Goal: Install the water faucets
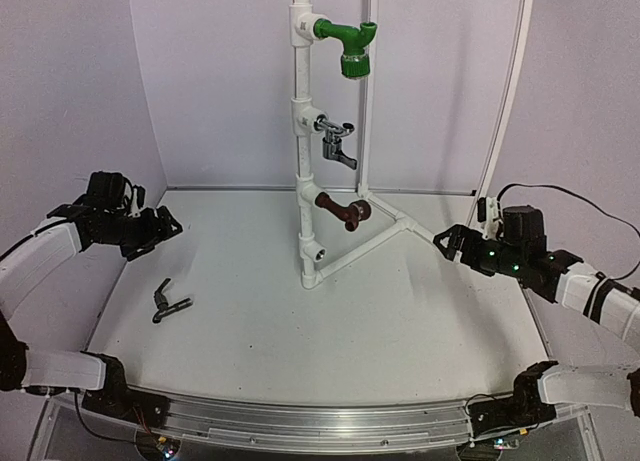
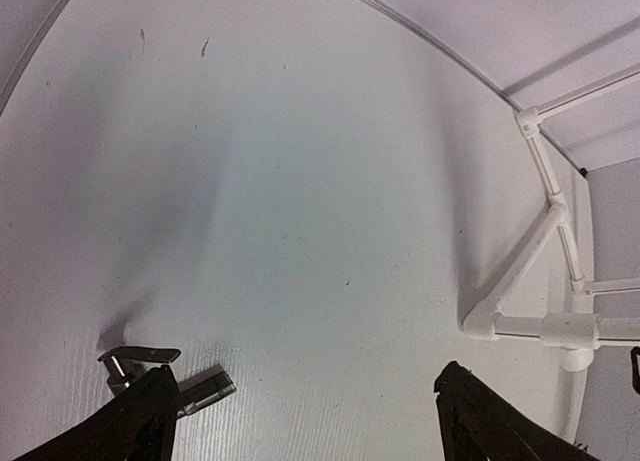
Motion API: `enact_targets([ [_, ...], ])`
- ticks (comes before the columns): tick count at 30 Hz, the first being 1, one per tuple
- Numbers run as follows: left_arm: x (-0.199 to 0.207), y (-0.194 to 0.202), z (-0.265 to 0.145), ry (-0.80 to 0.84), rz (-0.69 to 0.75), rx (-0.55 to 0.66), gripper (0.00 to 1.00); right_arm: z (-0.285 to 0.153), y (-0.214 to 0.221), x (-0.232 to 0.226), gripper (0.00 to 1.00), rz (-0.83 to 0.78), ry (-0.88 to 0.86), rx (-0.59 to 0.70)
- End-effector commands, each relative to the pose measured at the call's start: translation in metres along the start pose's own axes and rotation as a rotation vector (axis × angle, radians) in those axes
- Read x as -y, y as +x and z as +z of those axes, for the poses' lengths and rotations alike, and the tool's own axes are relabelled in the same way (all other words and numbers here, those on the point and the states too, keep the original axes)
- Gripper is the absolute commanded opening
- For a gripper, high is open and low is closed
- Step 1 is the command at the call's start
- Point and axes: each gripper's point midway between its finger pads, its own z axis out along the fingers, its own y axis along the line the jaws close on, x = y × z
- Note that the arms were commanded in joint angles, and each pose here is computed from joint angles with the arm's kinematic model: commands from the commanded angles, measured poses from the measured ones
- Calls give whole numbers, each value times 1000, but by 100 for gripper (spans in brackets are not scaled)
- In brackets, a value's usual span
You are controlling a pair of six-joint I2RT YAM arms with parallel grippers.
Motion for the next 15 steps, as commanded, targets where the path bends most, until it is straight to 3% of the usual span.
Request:
enact_targets([
  [1,-18,7,15,-94,-20,-2,92,12,-4,-14,98,-82,2,-20],
  [6,-43,26,37,-191,-63,-41,93,23,8,-19,98,-123,-23,-63],
  [15,-85,46,68,-372,-108,-104,91,17,13,11,98,-182,103,-8],
])
